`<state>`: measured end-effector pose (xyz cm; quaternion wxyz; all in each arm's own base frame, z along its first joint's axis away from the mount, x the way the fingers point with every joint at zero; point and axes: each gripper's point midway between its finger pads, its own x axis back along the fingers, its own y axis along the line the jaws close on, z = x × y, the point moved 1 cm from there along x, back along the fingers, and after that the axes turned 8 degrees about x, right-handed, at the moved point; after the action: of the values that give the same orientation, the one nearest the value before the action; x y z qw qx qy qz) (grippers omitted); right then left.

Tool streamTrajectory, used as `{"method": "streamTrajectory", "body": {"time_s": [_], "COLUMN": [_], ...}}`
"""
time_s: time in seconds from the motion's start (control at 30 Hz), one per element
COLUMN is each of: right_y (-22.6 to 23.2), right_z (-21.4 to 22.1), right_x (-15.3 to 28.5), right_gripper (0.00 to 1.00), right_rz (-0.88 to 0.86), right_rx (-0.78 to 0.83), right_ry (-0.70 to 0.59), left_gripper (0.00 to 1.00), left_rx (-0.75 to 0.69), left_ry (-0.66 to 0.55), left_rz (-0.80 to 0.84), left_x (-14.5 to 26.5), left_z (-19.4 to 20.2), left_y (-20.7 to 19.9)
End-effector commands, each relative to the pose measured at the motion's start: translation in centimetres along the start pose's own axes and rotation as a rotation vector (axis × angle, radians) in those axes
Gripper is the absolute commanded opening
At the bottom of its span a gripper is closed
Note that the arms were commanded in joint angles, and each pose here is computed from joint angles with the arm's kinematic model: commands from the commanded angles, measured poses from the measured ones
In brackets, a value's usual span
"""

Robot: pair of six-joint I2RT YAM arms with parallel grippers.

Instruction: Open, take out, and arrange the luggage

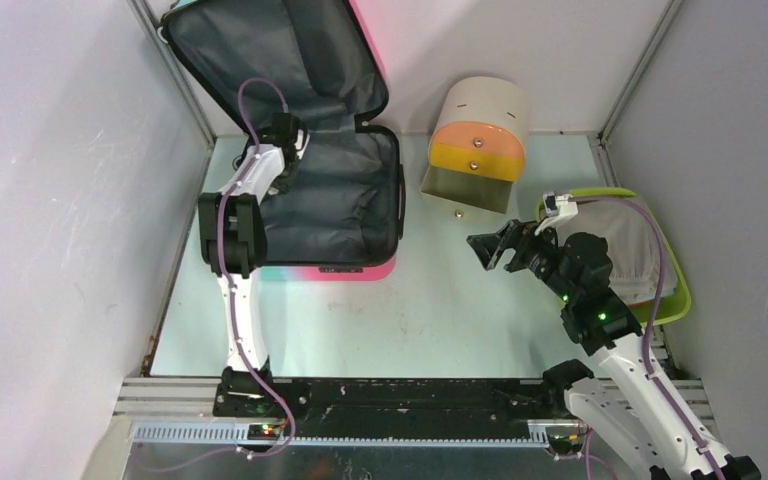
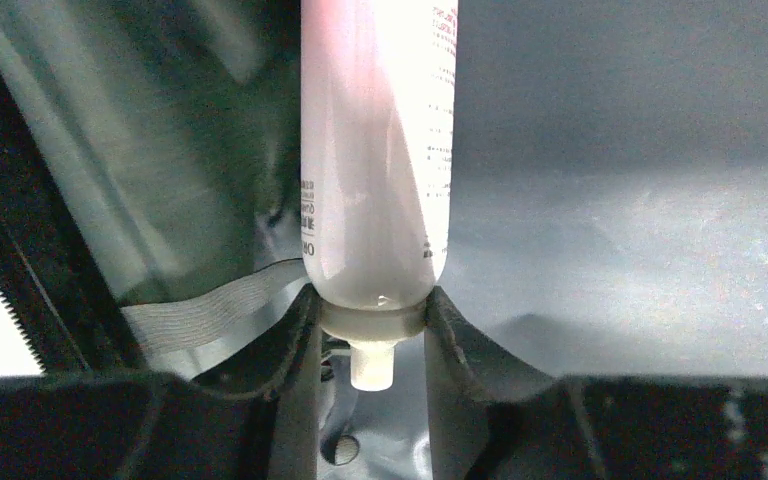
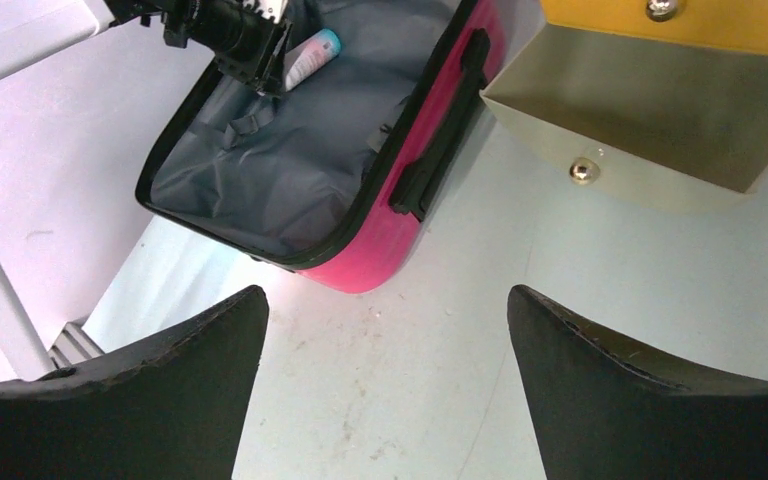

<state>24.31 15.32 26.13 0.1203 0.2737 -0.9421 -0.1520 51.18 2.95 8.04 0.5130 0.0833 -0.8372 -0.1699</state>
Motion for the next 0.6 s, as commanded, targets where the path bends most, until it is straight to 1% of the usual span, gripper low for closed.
{"method": "streamTrajectory", "body": {"time_s": [0.0, 0.03, 0.13, 0.17, 0.2, 0.23, 0.27, 0.3, 0.33, 0.37, 0.4, 0.43, 0.47, 0.5, 0.53, 0.57], "right_y": [1.0, 1.0, 0.9, 1.0, 1.1, 1.3, 1.5, 1.9, 2.2, 2.6, 3.0, 3.2, 3.6, 3.8, 4.1, 4.3], "right_z": [-1.1, -1.0, -1.4, -1.6, -1.7, -1.8, -2.0, -2.2, -2.4, -2.6, -2.9, -3.1, -3.2, -3.4, -3.4, -3.5], "right_x": [0.2, 0.3, 0.7, 0.7, 0.8, 0.9, 1.1, 1.3, 1.5, 1.8, 1.9, 2.1, 2.2, 2.3, 2.4, 2.5], "right_gripper": [0.90, 0.90, 0.90, 0.90, 0.90, 0.89, 0.89, 0.88, 0.88, 0.87, 0.87, 0.87, 0.86, 0.86, 0.86, 0.85], "right_rz": [-0.049, -0.045, -0.031, -0.031, -0.035, -0.042, -0.047, -0.060, -0.068, -0.082, -0.096, -0.104, -0.115, -0.120, -0.133, -0.138], "right_rx": [-0.010, -0.017, -0.033, -0.045, -0.050, -0.068, -0.076, -0.100, -0.127, -0.139, -0.164, -0.172, -0.186, -0.192, -0.201, -0.204], "right_ry": [-0.042, -0.043, -0.068, -0.074, -0.081, -0.082, -0.089, -0.097, -0.102, -0.112, -0.119, -0.127, -0.133, -0.139, -0.139, -0.143], "left_gripper": [0.26, 0.20, 0.11, 0.10, 0.08, 0.07, 0.05, 0.05, 0.03, 0.03, 0.02, 0.02, 0.02, 0.02, 0.02, 0.02], "left_rx": [0.054, 0.060, 0.102, 0.105, 0.120, 0.129, 0.140, 0.147, 0.153, 0.161, 0.154, 0.169, 0.168, 0.187, 0.189, 0.206], "left_ry": [-0.078, -0.079, -0.112, -0.108, -0.129, -0.120, -0.141, -0.129, -0.148, -0.150, -0.135, -0.169, -0.154, -0.184, -0.169, -0.193], "left_rz": [0.037, 0.059, 0.113, 0.139, 0.158, 0.172, 0.199, 0.221, 0.256, 0.272, 0.300, 0.310, 0.333, 0.344, 0.385, 0.403], "left_x": [2.2, 2.5, 4.9, 5.2, 6.4, 6.7, 8.0, 8.5, 9.8, 10.8, 11.0, 12.6, 12.5, 14.0, 14.0, 15.3], "left_z": [-2.3, -2.3, -2.6, -2.2, -2.4, -1.8, -1.9, -1.2, -1.2, -0.6, 0.4, 0.3, 1.3, 1.4, 2.4, 2.6], "left_y": [0.7, 0.4, 0.1, -0.4, -0.3, -0.7, -0.8, -1.3, -1.6, -1.9, -2.8, -2.5, -3.2, -2.9, -3.8, -3.8]}}
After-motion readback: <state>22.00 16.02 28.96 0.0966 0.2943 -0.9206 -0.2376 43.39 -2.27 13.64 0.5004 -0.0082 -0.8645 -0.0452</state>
